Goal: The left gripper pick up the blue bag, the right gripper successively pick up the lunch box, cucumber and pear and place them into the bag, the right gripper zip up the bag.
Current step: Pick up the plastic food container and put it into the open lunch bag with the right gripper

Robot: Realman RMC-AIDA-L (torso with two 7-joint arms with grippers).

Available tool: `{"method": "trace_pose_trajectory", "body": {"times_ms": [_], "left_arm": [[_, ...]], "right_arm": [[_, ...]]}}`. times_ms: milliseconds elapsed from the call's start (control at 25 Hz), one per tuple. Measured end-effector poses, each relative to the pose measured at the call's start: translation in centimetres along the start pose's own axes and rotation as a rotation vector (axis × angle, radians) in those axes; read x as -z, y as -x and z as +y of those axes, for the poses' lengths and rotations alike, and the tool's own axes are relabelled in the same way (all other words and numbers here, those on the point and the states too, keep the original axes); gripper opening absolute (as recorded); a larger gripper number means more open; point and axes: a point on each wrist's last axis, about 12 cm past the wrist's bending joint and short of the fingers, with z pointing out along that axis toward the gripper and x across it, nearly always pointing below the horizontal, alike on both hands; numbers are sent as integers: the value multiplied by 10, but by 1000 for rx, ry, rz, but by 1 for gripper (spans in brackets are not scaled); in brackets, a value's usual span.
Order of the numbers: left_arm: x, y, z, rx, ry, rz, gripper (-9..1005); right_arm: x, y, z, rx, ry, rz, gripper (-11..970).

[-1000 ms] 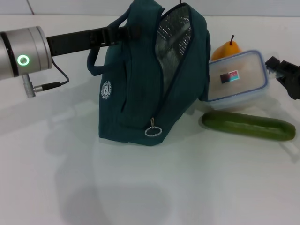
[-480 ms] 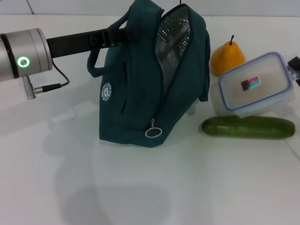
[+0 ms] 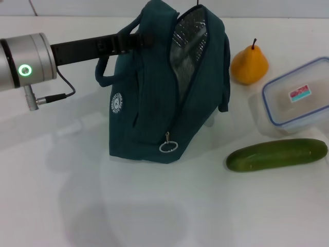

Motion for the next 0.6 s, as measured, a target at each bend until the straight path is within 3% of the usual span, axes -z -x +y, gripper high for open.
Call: {"method": "trace_pose_trajectory", "body": {"times_ms": [600], "left_arm": [[-2, -3, 2, 8, -3, 7, 44]], "right_arm": [[9, 6, 5, -38, 55, -87, 103]]}}
